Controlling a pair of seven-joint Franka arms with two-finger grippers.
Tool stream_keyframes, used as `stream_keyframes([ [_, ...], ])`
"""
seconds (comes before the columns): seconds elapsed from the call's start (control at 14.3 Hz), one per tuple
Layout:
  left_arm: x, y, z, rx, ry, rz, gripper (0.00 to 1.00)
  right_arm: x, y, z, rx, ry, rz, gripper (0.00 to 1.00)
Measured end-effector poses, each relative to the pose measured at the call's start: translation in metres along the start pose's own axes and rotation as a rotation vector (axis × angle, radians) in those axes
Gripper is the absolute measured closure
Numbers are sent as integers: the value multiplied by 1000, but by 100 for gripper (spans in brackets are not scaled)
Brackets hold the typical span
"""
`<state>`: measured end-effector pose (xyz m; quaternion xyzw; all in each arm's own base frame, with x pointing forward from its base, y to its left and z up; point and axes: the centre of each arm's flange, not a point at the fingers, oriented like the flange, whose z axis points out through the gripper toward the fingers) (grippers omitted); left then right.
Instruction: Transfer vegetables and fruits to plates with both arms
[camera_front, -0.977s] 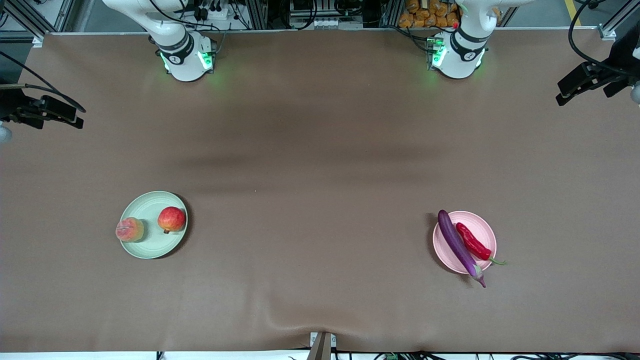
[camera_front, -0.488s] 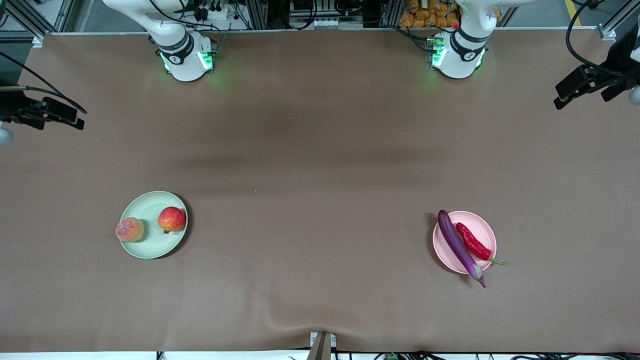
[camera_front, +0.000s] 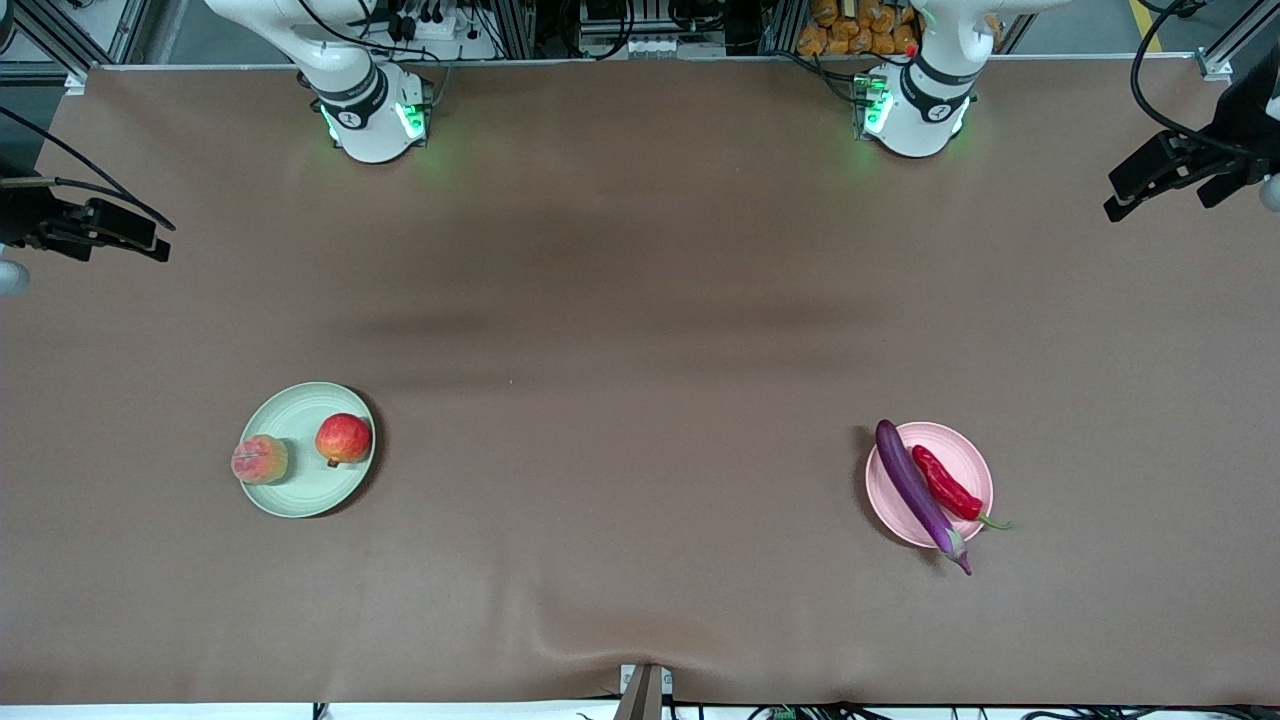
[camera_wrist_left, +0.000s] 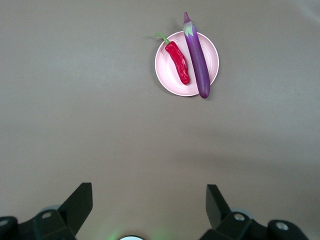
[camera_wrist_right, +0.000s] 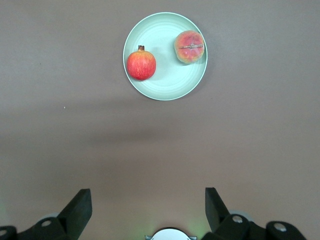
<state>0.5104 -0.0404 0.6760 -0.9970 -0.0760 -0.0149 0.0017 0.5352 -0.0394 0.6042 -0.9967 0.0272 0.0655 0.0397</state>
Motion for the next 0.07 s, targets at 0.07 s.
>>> stream_keyframes([
  [0.07, 1, 1, 1, 0, -3, 2, 0, 0, 0, 0, 0, 0, 0, 0],
])
